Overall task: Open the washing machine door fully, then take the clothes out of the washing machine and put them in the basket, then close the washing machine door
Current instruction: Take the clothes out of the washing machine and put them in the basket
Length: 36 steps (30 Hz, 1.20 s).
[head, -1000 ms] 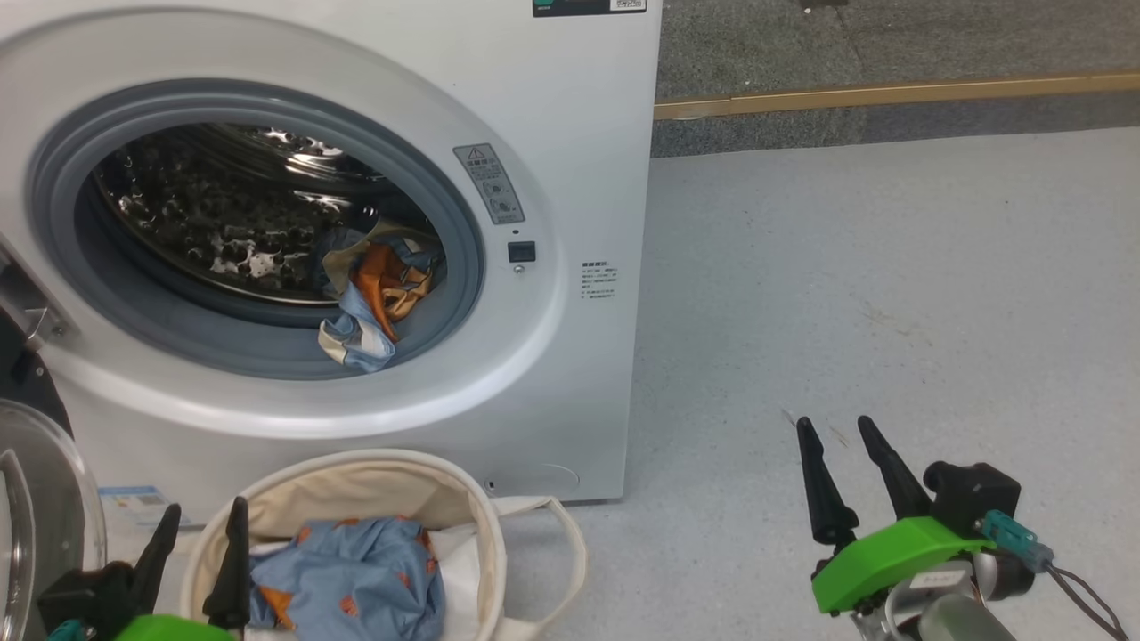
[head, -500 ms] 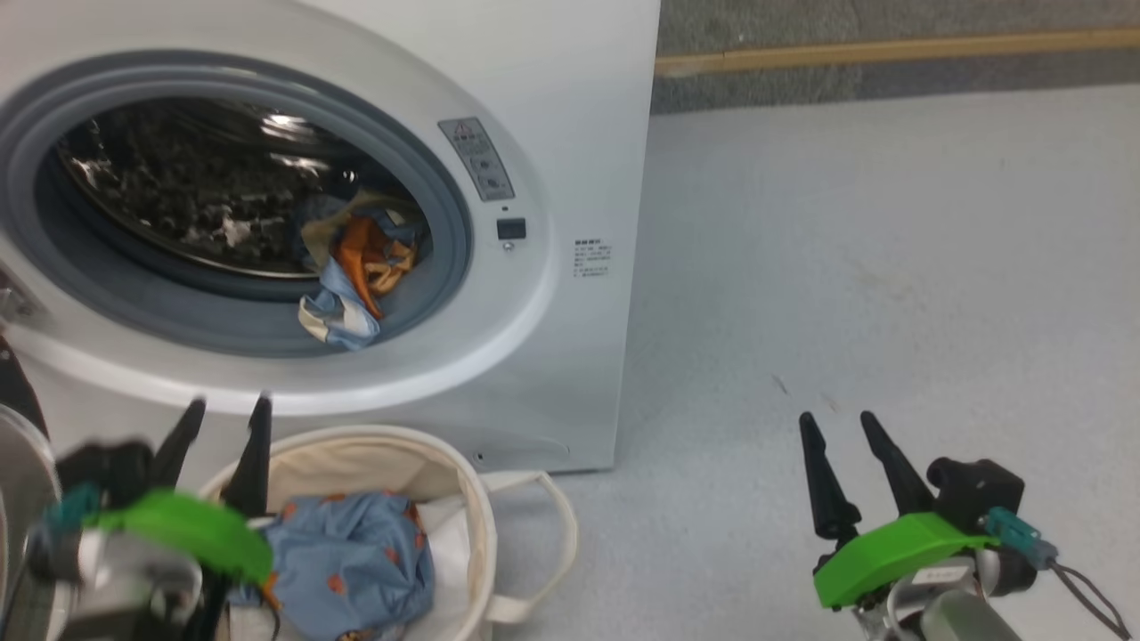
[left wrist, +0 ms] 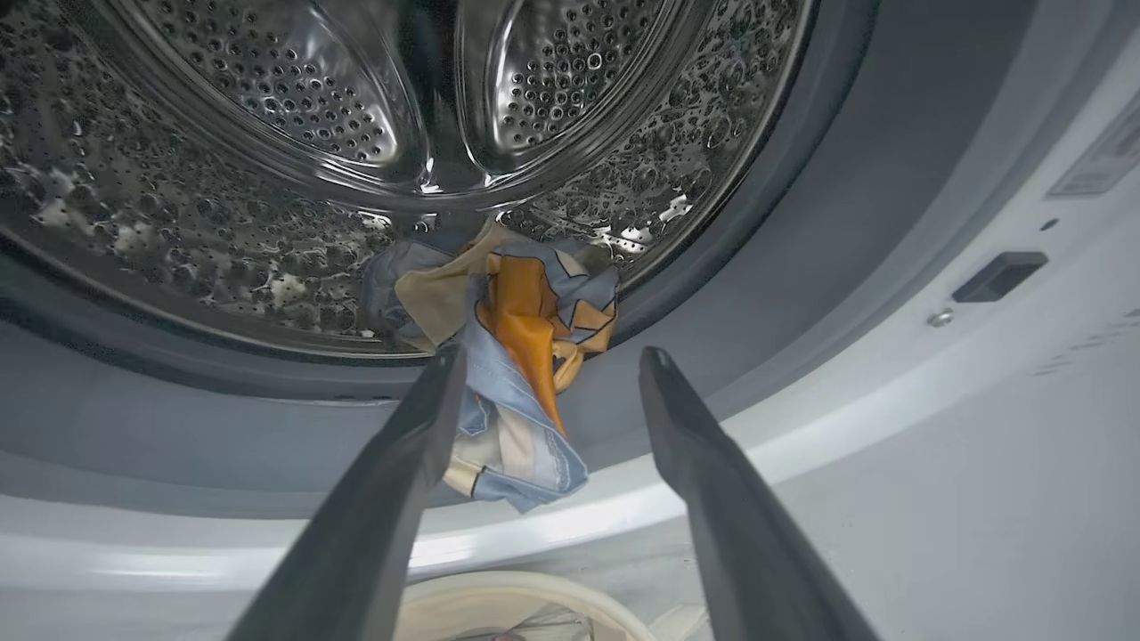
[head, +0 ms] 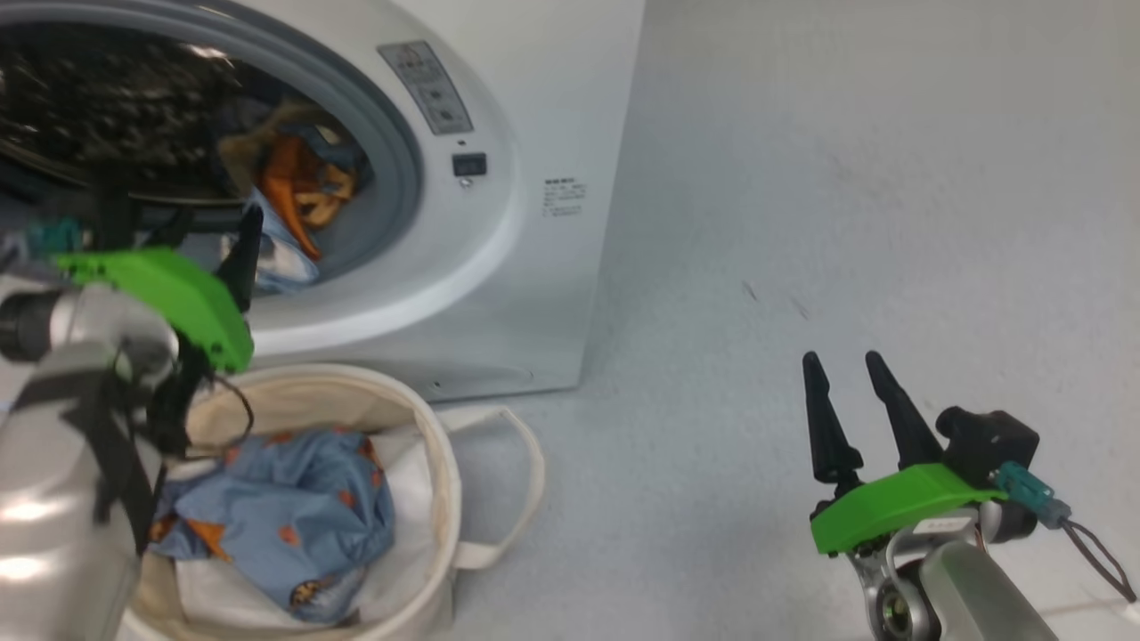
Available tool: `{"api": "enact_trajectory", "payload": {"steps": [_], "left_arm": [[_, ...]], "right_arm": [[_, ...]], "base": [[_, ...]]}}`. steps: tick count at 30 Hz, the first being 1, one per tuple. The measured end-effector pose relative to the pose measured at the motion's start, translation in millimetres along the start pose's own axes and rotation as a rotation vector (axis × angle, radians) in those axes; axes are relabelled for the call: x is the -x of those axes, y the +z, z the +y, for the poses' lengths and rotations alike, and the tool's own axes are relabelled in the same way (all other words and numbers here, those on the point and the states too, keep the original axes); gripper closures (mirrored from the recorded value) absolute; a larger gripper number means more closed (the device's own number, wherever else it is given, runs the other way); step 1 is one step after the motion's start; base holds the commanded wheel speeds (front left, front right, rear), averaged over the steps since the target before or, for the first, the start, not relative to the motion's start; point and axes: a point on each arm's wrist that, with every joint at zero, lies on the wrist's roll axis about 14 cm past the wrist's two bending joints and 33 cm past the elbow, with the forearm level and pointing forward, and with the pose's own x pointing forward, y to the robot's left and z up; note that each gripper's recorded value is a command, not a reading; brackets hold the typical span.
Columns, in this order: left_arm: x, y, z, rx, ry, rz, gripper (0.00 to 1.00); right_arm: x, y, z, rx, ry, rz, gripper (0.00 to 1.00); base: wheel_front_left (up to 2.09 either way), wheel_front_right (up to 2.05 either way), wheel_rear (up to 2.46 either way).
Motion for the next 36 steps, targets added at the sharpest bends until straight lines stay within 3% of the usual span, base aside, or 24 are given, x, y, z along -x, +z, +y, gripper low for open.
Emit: {"api": "enact_trajectory", "payload": {"steps": [8,20,29,36], "left_arm": [[-47.9,-24.3,4.5,-0.024,0.014,0.183,0.0],[-98.9,-21.1,-2.9,0.017,-0.029,0.255,0.0],[-110.1,-64.8,23.5,0.023,0.028,0.439,0.0],[-115.2,-87.8,8.0,0.076,-0.018,0.516,0.0]], "right_arm": [[-8.7,-8.4,-14.5,0.016,-0.04,0.024,0.0],[-18.4,-28.9,-36.5,0.036,-0.096,0.077,0.0],[-38.0,-40.9,-39.6,0.046,-0.089,0.096,0.0],[-44.3,-57.3,-39.8,0.045,-0.084,0.131,0.0]], "base": [[0.0,0.0,0.0],[0.0,0.0,0.0],[0.0,0.0,0.0],[0.0,0.0,0.0]]}}
